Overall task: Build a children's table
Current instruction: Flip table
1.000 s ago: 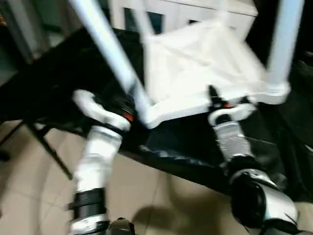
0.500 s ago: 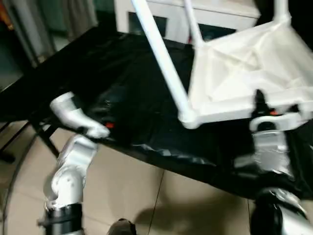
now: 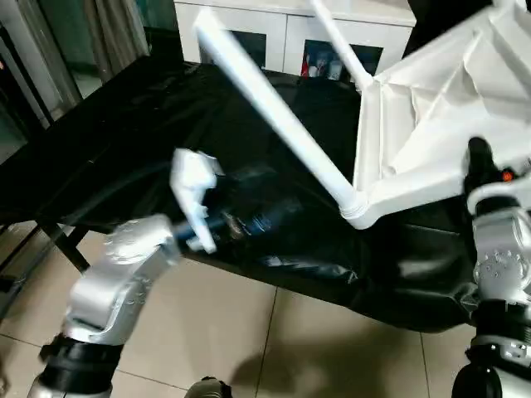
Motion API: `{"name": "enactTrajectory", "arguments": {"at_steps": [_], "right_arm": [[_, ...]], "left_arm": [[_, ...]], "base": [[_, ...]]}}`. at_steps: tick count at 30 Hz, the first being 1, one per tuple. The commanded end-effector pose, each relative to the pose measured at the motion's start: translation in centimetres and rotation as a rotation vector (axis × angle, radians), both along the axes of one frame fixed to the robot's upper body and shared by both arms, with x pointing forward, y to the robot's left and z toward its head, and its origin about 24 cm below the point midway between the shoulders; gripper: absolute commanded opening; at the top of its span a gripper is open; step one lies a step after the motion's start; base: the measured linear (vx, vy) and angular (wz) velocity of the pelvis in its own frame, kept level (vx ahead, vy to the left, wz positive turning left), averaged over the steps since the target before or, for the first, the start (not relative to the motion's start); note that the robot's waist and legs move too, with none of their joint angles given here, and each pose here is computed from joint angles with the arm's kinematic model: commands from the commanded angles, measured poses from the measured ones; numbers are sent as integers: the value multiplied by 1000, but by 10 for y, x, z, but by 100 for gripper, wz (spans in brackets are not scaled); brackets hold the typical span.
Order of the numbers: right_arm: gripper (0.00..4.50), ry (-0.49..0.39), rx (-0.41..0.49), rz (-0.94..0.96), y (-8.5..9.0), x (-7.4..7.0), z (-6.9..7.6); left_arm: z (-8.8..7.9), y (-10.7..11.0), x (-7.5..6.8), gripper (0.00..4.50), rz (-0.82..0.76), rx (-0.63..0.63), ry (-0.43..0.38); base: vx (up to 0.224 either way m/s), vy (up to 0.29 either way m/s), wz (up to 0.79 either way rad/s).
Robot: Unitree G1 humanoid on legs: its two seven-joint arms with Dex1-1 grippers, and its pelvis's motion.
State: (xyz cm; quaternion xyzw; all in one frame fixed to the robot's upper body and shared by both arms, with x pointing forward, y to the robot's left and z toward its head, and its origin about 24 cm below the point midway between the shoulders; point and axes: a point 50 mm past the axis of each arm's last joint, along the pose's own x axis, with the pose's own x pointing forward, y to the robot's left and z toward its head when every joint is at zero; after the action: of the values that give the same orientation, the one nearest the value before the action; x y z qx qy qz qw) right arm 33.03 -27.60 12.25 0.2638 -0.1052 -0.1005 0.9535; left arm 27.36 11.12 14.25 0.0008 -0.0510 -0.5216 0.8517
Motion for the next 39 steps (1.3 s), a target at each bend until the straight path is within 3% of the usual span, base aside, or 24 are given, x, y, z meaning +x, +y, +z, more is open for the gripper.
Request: {"name": "enactTrajectory", "arguments": {"at_steps": [1,7,23,29,35,39], "right_arm": [[199,35,-198,35,7,2,7],[199,68,-254,-8,9,9,14],[199,88,-466,-70,13,23,39],[199,96,-530,-13,15,30,46],[196,127,-602,25,18,35,46],[196,142,-600,42,23,39,41]], "left_arm": [[5,-3,6,406,30,34,-26],[4,-3,17,406,107,89,-49],[0,-12,22,406,141,108,-53],[1,-12,23,406,143,118,-65],[6,-16,25,406,106,136,-84],[12,-22,30,406,62,180,-123]], "base": [[0,0,0],[0,0,0],[0,0,0],[0,0,0],[0,0,0],[0,0,0]]}}
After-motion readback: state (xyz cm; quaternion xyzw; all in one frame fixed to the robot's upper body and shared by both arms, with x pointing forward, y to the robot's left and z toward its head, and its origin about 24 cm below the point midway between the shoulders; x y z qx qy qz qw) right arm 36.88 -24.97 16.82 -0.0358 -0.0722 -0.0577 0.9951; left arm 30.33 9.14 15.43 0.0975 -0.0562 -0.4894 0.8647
